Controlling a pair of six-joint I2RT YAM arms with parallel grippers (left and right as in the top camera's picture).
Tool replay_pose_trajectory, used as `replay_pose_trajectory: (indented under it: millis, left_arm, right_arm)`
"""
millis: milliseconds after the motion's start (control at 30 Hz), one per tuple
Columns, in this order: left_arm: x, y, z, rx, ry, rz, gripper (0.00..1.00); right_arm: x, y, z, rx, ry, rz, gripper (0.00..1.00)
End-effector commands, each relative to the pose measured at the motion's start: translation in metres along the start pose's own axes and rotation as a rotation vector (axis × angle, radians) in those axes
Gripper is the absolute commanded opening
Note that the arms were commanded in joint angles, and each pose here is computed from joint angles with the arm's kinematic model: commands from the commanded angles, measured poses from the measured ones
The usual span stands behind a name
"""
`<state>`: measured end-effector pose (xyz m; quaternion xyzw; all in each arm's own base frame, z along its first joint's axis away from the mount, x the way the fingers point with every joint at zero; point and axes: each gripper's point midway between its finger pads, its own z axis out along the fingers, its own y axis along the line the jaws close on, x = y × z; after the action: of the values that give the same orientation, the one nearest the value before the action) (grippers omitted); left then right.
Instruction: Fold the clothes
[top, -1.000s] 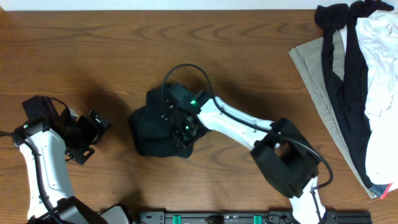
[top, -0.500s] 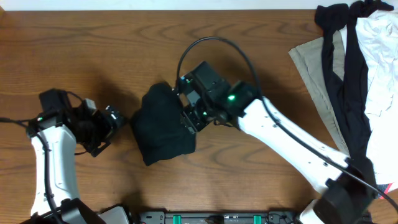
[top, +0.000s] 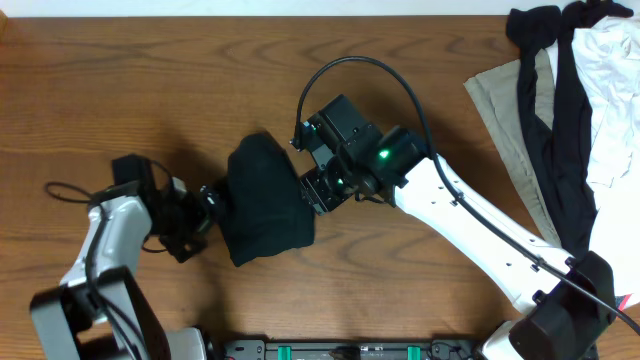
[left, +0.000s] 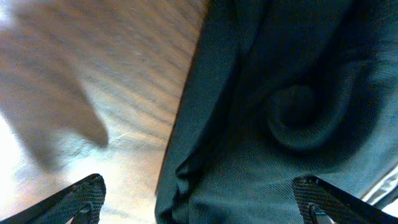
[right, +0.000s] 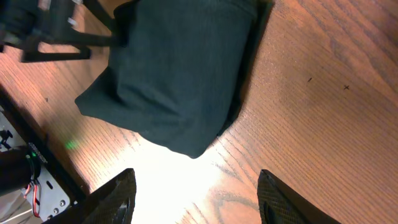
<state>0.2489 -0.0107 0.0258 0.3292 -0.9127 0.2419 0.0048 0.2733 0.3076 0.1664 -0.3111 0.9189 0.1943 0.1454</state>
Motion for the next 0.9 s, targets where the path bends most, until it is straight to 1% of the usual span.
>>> replay_pose_trajectory:
  millis: [0, 133, 167, 200, 233, 267, 300, 333, 433, 500, 600, 700, 800, 867]
  left_arm:
    - [0.003, -0.006, 0.015, -0.012, 0.028, 0.035, 0.98]
    - [0.003, -0.012, 0.031, -0.02, 0.047, 0.047, 0.99]
    - [0.004, -0.013, 0.035, -0.023, 0.053, 0.052, 0.98]
    - [0.005, -0.013, 0.037, -0.026, 0.059, 0.057, 0.93]
    - [0.005, -0.013, 0.039, -0.028, 0.063, 0.062, 0.82]
    - [0.005, -0.013, 0.041, -0.033, 0.064, 0.064, 0.67]
    - [0.004, -0.012, 0.042, -0.039, 0.06, 0.066, 0.55]
    - [0.003, -0.012, 0.042, -0.037, 0.055, 0.07, 0.47]
    - [-0.003, -0.016, 0.042, -0.025, 0.033, 0.082, 0.31]
    - [-0.007, -0.018, 0.042, -0.015, 0.015, 0.097, 0.06]
    - [-0.018, -0.019, 0.037, -0.041, -0.031, 0.117, 0.06]
    - [-0.033, -0.023, 0.022, -0.088, -0.096, 0.2, 0.06]
    - [-0.055, -0.026, -0.007, -0.161, -0.197, 0.249, 0.06]
    - [-0.075, -0.031, -0.029, -0.179, -0.28, 0.277, 0.06]
  right_arm:
    - [-0.002, -0.002, -0.004, 0.008, -0.01, -0.011, 0.61]
    - [-0.001, -0.002, -0.004, 0.008, -0.007, -0.011, 0.6]
    - [0.0, -0.002, -0.004, 0.008, -0.006, -0.011, 0.6]
    - [0.0, -0.002, -0.004, 0.008, -0.004, -0.01, 0.6]
    - [0.001, -0.002, -0.004, 0.009, -0.002, -0.01, 0.6]
    - [0.001, -0.003, -0.004, 0.009, 0.001, -0.009, 0.6]
    - [0.002, -0.003, -0.004, 0.009, 0.004, -0.008, 0.6]
    - [0.003, -0.003, -0.004, 0.01, 0.007, -0.008, 0.6]
    - [0.005, -0.005, -0.004, 0.02, 0.015, -0.006, 0.6]
    - [0.006, -0.006, -0.004, 0.026, 0.021, -0.004, 0.59]
    - [0.009, -0.006, -0.004, 0.029, 0.032, -0.002, 0.59]
    - [0.011, -0.009, -0.004, 0.04, 0.038, 0.0, 0.59]
    - [0.011, -0.01, -0.004, 0.05, 0.038, 0.0, 0.59]
    - [0.011, -0.01, -0.004, 0.051, 0.039, 0.001, 0.59]
